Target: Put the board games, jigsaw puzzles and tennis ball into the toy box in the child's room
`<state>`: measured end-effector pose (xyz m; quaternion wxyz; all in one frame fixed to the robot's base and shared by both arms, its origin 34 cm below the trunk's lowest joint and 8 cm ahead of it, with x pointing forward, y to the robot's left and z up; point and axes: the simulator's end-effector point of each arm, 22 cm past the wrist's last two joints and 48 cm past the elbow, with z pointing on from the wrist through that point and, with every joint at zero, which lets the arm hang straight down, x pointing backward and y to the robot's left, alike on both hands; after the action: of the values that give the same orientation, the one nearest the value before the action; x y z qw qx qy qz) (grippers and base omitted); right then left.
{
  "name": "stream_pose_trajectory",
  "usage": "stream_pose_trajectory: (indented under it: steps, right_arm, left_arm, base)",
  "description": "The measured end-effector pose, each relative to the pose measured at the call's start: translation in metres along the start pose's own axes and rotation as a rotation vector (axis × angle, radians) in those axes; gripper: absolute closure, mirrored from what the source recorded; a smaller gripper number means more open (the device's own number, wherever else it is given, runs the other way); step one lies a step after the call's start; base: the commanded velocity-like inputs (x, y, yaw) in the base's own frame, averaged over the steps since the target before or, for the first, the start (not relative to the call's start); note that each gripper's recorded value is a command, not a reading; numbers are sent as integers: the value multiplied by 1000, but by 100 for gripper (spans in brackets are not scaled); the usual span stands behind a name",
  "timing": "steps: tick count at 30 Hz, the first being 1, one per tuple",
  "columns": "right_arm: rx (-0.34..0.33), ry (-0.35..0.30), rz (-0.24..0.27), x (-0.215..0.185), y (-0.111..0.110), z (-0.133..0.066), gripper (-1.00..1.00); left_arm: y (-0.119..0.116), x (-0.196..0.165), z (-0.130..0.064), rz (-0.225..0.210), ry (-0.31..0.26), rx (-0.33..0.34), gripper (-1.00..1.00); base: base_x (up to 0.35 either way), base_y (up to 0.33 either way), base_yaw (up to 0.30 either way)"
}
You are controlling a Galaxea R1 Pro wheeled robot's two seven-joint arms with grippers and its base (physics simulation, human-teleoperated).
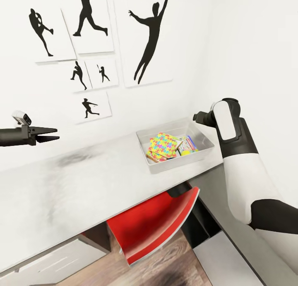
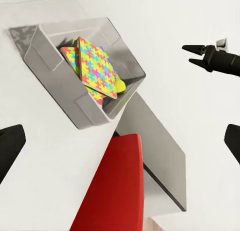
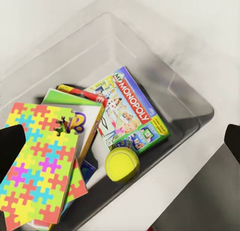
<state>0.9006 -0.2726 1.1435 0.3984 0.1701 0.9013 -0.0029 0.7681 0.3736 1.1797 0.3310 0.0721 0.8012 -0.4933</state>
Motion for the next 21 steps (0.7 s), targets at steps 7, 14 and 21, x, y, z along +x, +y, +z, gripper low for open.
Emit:
stream_pose_trajectory:
  steps: [7,14,21]
  right_arm:
    - [-3,6,2,2,0,1,-100]
    - [9,-1,1,0,-2,0,-100]
    - [8,-12,4,-4,-1,-4,-100]
  left_arm:
    - [0,0,0,1,0,0,-100]
    - [0,0,0,0,1,0,-100]
    - [-4,-2,-2,6,-3,2,-100]
  base:
    - [-1,0,0]
    - [-36,0,0]
    - [-161,0,0]
